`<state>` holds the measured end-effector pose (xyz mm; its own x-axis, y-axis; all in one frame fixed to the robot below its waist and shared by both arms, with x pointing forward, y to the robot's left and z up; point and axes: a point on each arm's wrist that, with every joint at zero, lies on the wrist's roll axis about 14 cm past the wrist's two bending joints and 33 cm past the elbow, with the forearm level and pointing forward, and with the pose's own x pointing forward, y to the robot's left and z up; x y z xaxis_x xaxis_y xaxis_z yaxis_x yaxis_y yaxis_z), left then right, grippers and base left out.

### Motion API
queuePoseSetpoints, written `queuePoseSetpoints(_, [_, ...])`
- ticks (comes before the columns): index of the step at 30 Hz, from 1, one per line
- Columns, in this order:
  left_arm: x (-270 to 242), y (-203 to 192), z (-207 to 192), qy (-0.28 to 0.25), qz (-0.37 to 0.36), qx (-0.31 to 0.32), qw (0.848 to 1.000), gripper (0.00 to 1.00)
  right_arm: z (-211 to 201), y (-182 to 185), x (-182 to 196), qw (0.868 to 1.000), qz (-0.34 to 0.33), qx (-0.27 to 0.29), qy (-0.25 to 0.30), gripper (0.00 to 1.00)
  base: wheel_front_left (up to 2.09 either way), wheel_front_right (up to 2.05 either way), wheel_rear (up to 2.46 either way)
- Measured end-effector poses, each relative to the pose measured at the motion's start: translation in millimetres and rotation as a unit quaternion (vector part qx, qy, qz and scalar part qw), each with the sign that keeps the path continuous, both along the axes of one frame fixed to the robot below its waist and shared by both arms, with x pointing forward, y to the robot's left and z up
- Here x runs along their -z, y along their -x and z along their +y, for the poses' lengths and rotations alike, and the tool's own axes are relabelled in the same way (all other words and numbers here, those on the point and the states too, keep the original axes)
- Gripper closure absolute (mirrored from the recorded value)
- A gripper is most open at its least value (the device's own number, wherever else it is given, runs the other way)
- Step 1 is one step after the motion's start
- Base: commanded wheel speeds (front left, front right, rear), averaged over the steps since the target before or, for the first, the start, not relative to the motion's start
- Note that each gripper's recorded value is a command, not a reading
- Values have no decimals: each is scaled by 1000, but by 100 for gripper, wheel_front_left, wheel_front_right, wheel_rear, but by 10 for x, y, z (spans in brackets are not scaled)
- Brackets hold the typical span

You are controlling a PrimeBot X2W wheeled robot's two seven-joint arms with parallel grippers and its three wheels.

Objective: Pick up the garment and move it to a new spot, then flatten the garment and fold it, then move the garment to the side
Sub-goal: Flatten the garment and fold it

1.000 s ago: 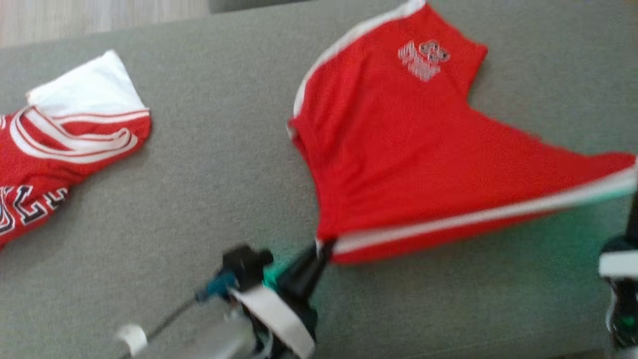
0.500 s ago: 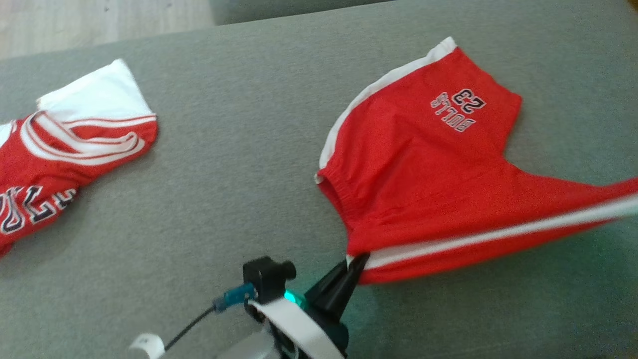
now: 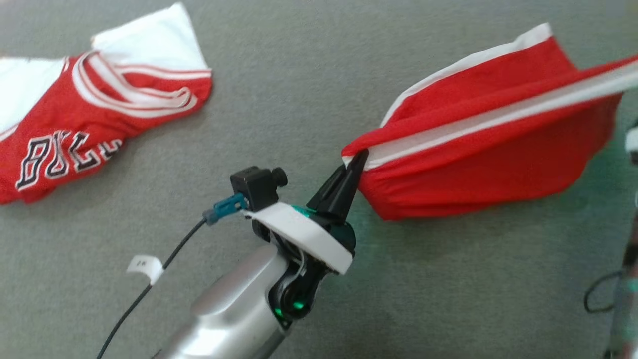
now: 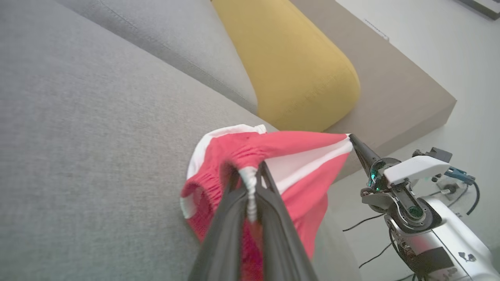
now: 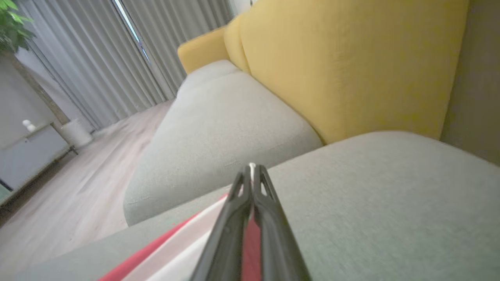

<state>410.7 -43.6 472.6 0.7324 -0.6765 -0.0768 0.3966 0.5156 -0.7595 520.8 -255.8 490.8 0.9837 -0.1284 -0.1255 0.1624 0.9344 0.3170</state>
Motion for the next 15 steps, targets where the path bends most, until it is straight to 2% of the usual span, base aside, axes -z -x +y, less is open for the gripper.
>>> queuePoseSetpoints(4, [176, -123, 112, -1, 30, -24, 999, 100, 194, -266, 264, 999, 34, -21, 9, 100, 0, 0, 0])
queuePoseSetpoints(12, [318, -371, 267, -9, 37, -49, 998, 100, 563, -607, 655, 995, 71, -59, 23, 100, 0, 0, 0])
queuePoseSetpoints(13, [322, -378, 254, -9, 37, -47, 998, 91, 600, -635, 677, 995, 72, -64, 25, 84, 0, 0, 0])
queuePoseSetpoints(14, [325, -378, 235, -10, 36, -43, 998, 62, 640, -660, 687, 995, 70, -69, 27, 72, 0, 0, 0])
queuePoseSetpoints(15, [325, -385, 223, -9, 37, -41, 998, 31, 675, -679, 703, 995, 70, -73, 26, 50, 0, 0, 0])
